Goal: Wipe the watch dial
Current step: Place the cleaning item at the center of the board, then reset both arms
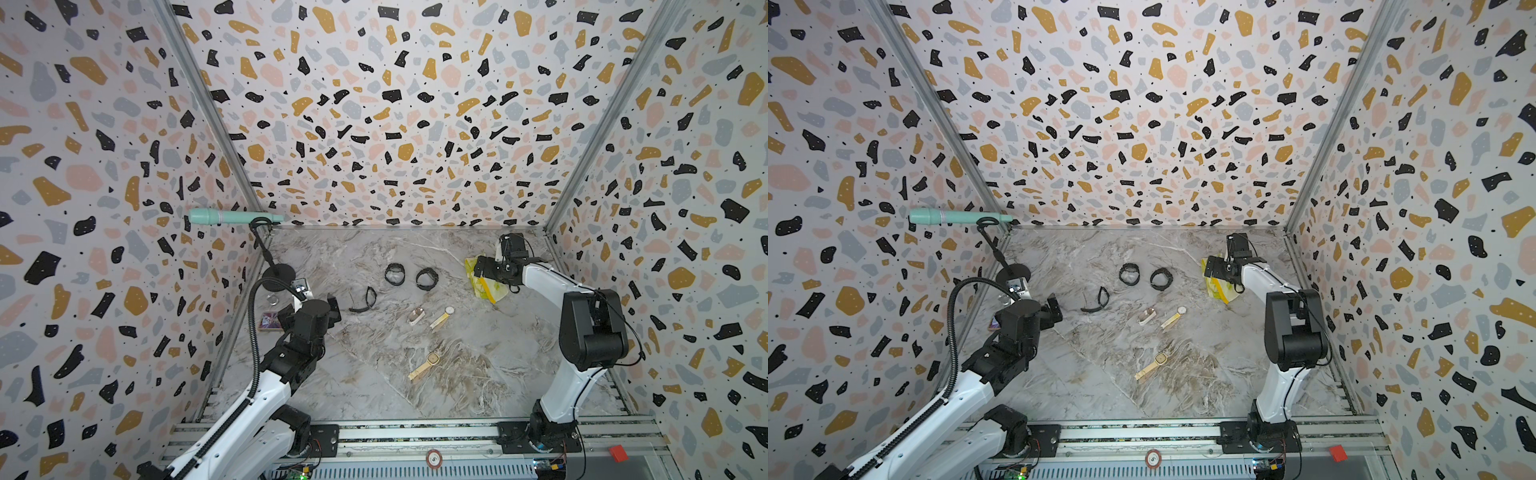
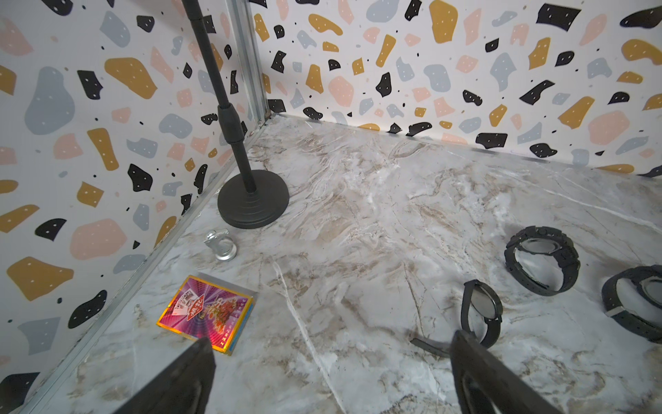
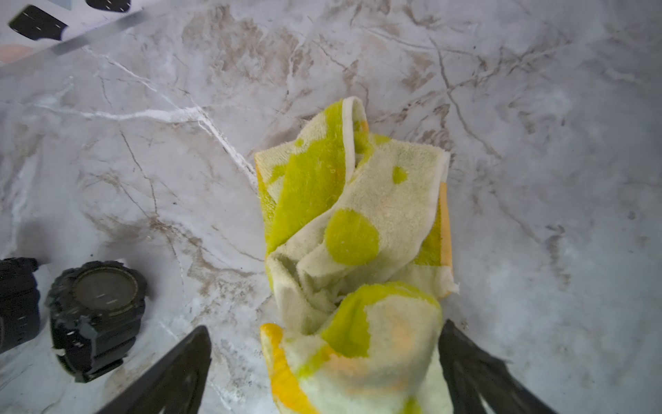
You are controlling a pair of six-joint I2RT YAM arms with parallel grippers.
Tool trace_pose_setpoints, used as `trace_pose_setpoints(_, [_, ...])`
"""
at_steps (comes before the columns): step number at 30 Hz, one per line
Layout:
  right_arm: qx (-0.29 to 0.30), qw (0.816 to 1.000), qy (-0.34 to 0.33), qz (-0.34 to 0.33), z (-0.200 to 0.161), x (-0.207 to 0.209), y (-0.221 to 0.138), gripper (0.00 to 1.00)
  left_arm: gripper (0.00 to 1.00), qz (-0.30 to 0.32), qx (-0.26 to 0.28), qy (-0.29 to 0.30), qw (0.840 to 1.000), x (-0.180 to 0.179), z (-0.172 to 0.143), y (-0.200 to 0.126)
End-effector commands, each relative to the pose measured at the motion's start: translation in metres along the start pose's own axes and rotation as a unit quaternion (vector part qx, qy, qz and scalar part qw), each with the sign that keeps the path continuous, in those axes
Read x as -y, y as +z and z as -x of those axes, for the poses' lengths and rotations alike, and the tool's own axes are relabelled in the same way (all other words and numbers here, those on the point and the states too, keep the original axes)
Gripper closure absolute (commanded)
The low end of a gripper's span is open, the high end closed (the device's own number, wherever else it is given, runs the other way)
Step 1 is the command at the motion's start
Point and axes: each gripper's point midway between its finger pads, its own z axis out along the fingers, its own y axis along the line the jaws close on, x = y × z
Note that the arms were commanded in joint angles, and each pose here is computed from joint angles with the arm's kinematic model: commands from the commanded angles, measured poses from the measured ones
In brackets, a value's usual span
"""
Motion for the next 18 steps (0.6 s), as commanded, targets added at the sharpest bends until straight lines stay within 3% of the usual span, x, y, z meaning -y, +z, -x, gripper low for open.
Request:
trace_pose_setpoints(1, [0.047,0.999,-0.018,0.021,0.016,-0.011,-0.034,0.01,0.00,-0.009,0.035,-0.003,0.999,0.001,0.020,0.003])
trace_pose_setpoints(6, [0.084,0.996,-0.014,0.008,0.002,-0.006,-0.068,0.01,0.00,-0.022,0.041,0.022,0.999,0.004,0.029,0.010])
trace_pose_setpoints(13, [0.181,0.983,-0.022,-0.025,-0.028,0.003,-0.121,0.01,0.00,-0.003,0.107,0.050,0.993,-0.004,0.045,0.008])
trace_pose_setpoints(18, [0.302,0.951,-0.058,-0.028,-0.028,0.014,-0.162,0.01,0.01,0.016,0.172,0.037,0.984,-0.020,0.038,0.006])
